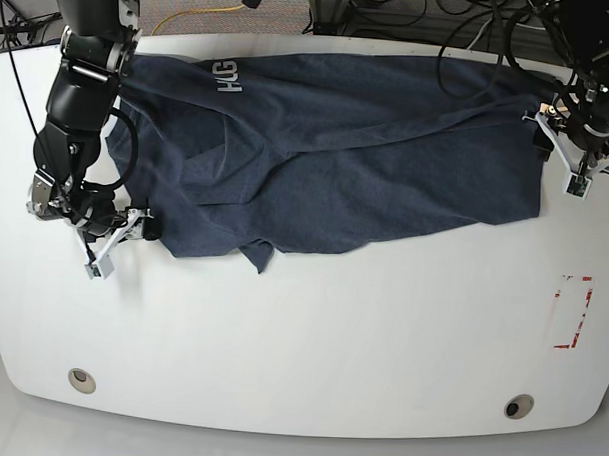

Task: Fold the T-shirt properly
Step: 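Reach both grippers to the hem and grasp its two ends, then fold the hem with both grippers over toward the collar edge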

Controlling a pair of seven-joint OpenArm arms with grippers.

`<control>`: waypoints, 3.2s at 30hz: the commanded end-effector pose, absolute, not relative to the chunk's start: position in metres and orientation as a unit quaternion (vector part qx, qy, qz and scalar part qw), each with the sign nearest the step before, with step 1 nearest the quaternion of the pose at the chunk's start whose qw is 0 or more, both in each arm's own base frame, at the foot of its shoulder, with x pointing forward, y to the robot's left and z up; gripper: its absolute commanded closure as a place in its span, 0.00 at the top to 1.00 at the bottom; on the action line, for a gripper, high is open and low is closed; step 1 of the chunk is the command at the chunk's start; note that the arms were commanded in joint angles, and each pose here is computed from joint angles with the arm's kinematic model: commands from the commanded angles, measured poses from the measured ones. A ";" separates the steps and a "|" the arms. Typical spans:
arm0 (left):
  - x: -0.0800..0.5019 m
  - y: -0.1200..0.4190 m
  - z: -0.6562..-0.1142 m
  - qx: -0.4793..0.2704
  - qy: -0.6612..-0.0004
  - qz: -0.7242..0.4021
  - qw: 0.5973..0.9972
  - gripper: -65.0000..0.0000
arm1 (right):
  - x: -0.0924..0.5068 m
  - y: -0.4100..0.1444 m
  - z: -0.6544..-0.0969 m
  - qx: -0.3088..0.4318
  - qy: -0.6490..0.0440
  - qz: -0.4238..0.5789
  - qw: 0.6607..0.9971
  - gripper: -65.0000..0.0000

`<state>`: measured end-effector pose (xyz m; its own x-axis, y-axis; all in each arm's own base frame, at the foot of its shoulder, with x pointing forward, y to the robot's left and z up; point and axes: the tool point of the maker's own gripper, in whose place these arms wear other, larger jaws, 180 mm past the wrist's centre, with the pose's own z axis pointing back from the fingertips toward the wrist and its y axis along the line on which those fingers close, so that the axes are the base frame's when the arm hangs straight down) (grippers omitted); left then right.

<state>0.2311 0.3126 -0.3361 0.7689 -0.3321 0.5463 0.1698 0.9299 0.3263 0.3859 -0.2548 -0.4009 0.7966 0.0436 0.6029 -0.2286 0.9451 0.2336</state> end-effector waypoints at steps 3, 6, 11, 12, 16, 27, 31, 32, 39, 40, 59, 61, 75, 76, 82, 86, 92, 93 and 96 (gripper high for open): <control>0.247 0.317 -0.317 0.144 -0.342 -0.133 0.919 0.59 | 0.404 -0.249 -0.387 0.167 -0.351 0.066 0.919 0.63; 0.255 0.316 -0.311 0.145 -0.353 -0.132 0.915 0.60 | 0.404 -0.229 -0.393 0.180 -0.343 0.080 0.918 0.63; 0.274 0.318 -0.296 0.148 -0.381 -0.112 0.906 0.64 | 0.397 -0.210 -0.404 0.193 -0.331 0.090 0.919 0.58; 0.277 0.320 -0.293 0.150 -0.388 -0.102 0.904 0.68 | 0.397 -0.206 -0.405 0.197 -0.331 0.090 0.919 0.54; 0.293 0.329 -0.281 0.151 -0.415 -0.045 0.896 0.87 | 0.397 -0.198 -0.407 0.203 -0.329 0.093 0.917 0.30; 0.339 0.324 -0.323 0.079 -0.391 0.024 0.917 0.88 | 0.395 -0.187 -0.410 0.206 -0.320 0.112 0.918 0.17; 0.349 0.321 -0.345 0.052 -0.387 0.035 0.920 0.88 | 0.395 -0.188 -0.410 0.206 -0.320 0.111 0.918 0.17; 0.347 0.321 -0.355 0.045 -0.378 0.040 0.924 0.88 | 0.395 -0.188 -0.410 0.206 -0.320 0.111 0.918 0.17; 0.358 0.299 -0.381 0.013 -0.361 0.023 0.932 0.88 | 0.394 -0.191 -0.403 0.195 -0.330 0.122 0.916 0.13; 0.358 0.299 -0.381 0.013 -0.360 0.022 0.932 0.87 | 0.394 -0.191 -0.400 0.192 -0.334 0.126 0.914 0.10; 0.367 0.297 -0.321 0.051 -0.445 -0.011 0.894 0.00 | 0.396 -0.206 -0.352 0.128 -0.366 0.184 0.903 0.00; 0.364 0.295 -0.310 0.060 -0.457 -0.018 0.887 0.00 | 0.395 -0.213 -0.339 0.111 -0.375 0.185 0.901 0.00; 0.312 0.294 -0.326 0.086 -0.425 -0.048 0.900 0.00 | 0.326 -0.231 -0.310 0.009 -0.353 0.229 0.907 0.00; 0.310 0.294 -0.328 0.086 -0.422 -0.049 0.901 0.00 | 0.322 -0.229 -0.309 0.004 -0.353 0.234 0.906 0.00; 0.302 0.286 -0.324 0.084 -0.422 -0.092 0.898 0.00 | 0.295 -0.231 -0.298 -0.025 -0.351 0.236 0.906 0.00; 0.299 0.289 -0.325 0.086 -0.417 -0.099 0.899 0.00 | 0.276 -0.228 -0.308 0.003 -0.333 0.223 0.916 0.00; 0.282 0.290 -0.338 0.085 -0.395 -0.103 0.909 0.00 | 0.243 -0.224 -0.320 0.066 -0.322 0.201 0.923 0.00; 0.281 0.291 -0.338 0.086 -0.395 -0.102 0.909 0.00 | 0.238 -0.224 -0.322 0.074 -0.320 0.197 0.924 0.00; 0.278 0.298 -0.335 0.091 -0.397 -0.092 0.909 0.00 | 0.229 -0.222 -0.328 0.084 -0.310 0.194 0.927 0.00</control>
<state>0.2679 0.2890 -0.3555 0.7115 -0.2279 0.6647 0.1172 0.9712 0.2076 0.2248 -0.2218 -0.3371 0.7579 0.3016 0.5785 -0.4016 0.9145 0.0494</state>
